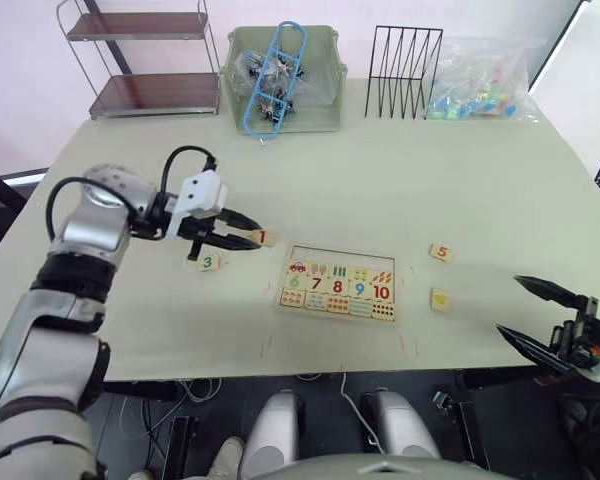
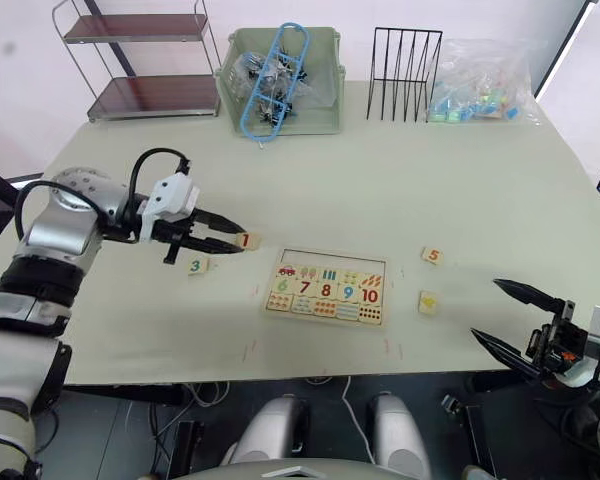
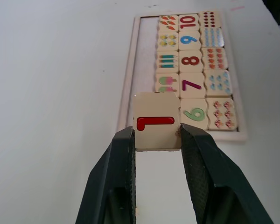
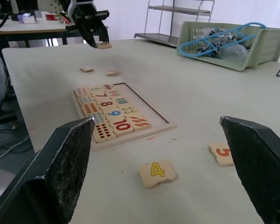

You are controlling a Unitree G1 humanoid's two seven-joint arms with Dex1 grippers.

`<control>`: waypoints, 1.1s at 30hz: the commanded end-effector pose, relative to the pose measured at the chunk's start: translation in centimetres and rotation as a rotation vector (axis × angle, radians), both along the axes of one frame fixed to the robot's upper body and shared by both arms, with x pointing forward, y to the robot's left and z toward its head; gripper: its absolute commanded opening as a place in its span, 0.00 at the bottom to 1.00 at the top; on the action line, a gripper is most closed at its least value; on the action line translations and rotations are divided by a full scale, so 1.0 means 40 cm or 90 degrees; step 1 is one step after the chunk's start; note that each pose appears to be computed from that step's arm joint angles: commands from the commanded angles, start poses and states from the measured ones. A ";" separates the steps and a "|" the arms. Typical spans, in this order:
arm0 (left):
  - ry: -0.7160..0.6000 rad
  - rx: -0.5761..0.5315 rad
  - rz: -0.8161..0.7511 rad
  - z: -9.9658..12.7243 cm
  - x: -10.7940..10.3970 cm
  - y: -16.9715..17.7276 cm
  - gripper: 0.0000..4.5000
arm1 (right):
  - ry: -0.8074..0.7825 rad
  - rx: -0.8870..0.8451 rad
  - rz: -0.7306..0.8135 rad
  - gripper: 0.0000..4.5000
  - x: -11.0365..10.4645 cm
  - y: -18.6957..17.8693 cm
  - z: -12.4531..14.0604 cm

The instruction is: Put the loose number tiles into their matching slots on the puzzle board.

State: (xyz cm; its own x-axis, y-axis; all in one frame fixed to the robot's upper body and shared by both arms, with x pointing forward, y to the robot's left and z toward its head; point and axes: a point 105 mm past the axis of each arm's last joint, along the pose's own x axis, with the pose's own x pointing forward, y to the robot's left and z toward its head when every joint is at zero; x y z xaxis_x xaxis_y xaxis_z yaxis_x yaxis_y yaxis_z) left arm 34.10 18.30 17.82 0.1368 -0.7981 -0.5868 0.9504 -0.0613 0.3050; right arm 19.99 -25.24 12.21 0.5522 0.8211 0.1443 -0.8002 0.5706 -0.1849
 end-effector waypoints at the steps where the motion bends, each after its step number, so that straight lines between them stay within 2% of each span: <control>1: 0.003 0.060 -0.023 0.001 0.012 -0.018 0.20 | -0.037 -0.006 -0.017 1.00 -0.016 -0.005 0.031; 6: -0.024 0.126 -0.063 -0.018 0.040 -0.073 0.20 | -0.046 -0.010 -0.036 1.00 -0.039 -0.009 0.040; 10: -0.022 0.148 -0.064 -0.039 0.054 -0.099 0.20 | -0.050 -0.013 -0.050 1.00 -0.054 -0.009 0.041; 18: 0.017 0.221 -0.039 -0.068 0.059 -0.097 0.20 | -0.050 -0.014 -0.062 1.00 -0.066 -0.004 0.045; 26: 0.022 0.249 -0.013 -0.070 0.059 -0.116 0.20 | -0.056 -0.018 -0.059 1.00 -0.053 0.006 0.069; 33: 0.017 0.244 -0.004 -0.062 0.055 -0.131 0.20 | -0.055 -0.016 -0.051 1.00 -0.043 0.016 0.075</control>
State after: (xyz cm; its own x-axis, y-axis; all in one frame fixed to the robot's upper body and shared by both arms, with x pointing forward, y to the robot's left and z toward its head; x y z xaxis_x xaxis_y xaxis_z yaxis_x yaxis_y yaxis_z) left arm 36.30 13.23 14.71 0.0950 -0.5143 -0.8523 0.9632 -0.1688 0.2093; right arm 18.38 -24.66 14.10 0.6151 0.7716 0.1619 -0.7371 0.6357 -0.2292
